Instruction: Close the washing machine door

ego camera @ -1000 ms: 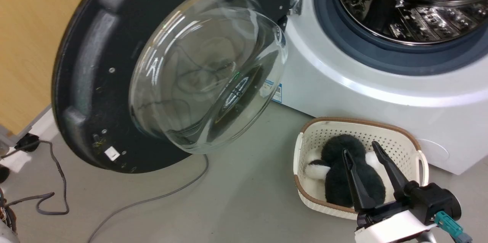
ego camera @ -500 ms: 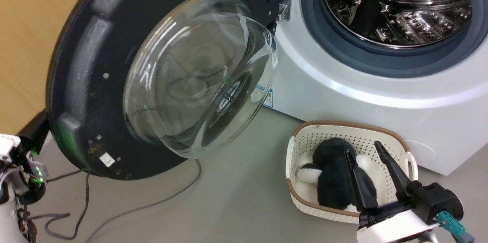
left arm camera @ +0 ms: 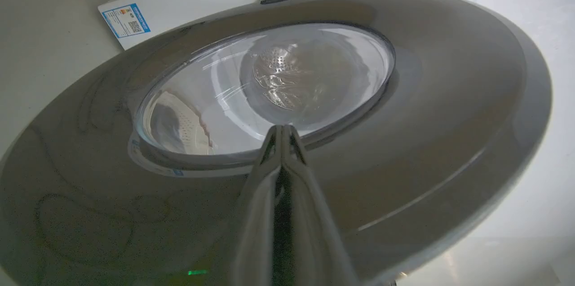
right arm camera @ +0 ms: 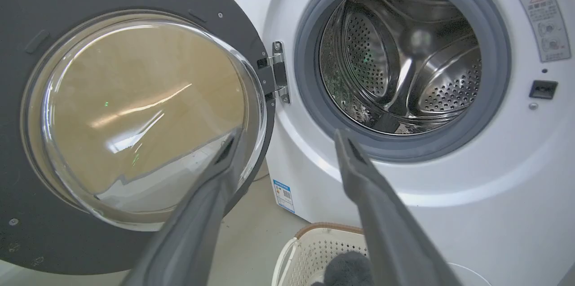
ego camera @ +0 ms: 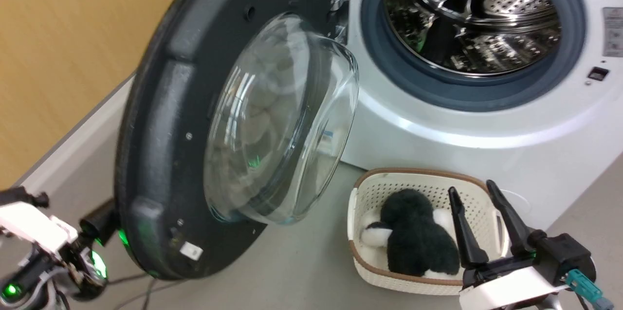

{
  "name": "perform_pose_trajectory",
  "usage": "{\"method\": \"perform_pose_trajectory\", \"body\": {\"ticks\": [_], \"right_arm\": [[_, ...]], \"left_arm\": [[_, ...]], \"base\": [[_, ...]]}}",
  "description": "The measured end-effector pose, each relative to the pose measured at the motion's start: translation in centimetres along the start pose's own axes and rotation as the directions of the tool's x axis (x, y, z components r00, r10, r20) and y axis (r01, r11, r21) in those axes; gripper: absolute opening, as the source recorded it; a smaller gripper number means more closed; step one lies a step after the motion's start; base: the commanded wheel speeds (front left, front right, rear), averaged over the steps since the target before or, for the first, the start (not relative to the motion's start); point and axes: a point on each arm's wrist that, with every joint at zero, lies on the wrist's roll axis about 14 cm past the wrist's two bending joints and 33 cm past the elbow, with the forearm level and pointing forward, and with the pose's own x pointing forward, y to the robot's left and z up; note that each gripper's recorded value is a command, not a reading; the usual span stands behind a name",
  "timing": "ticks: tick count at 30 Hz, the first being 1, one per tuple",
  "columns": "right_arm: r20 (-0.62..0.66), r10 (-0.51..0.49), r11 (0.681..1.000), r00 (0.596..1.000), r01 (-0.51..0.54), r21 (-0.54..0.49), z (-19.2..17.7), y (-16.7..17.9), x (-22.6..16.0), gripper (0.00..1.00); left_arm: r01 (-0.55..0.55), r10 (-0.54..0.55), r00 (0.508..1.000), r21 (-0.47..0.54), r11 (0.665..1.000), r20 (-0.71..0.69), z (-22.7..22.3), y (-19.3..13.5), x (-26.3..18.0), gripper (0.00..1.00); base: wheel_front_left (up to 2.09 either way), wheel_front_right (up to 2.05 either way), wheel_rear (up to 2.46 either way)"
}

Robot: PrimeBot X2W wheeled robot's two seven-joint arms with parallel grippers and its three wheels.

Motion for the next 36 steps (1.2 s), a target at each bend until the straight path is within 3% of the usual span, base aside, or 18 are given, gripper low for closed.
{"method": "perform_pose_trajectory", "body": {"ticks": [9,20,27,36], "right_arm": [[0.034,-0.125,0.992,0.992,0.126,-0.025,1.7,-3.4,-2.4,1.00],[0.059,-0.256,0.965,0.965,0.258,-0.045,2.8,-7.0,-5.6,1.00],[0.053,-0.363,0.929,0.930,0.366,-0.053,2.8,-9.8,-8.6,1.00],[0.046,-0.523,0.848,0.851,0.525,-0.071,2.9,-13.5,-13.5,1.00]], "left_arm": [[0.057,-0.068,0.971,-0.054,0.997,-0.230,-8.0,-1.5,1.1,0.00],[0.164,-0.230,0.870,-0.183,0.969,-0.437,-17.6,-5.2,4.2,0.00],[0.170,-0.279,0.812,-0.250,0.953,-0.512,-23.5,-6.1,7.6,0.00],[0.158,-0.297,0.761,-0.279,0.947,-0.577,-29.3,-6.9,13.0,0.00]], "base": [[0.00,0.00,0.00],[0.00,0.00,0.00],[0.00,0.00,0.00],[0.00,0.00,0.00]]}}
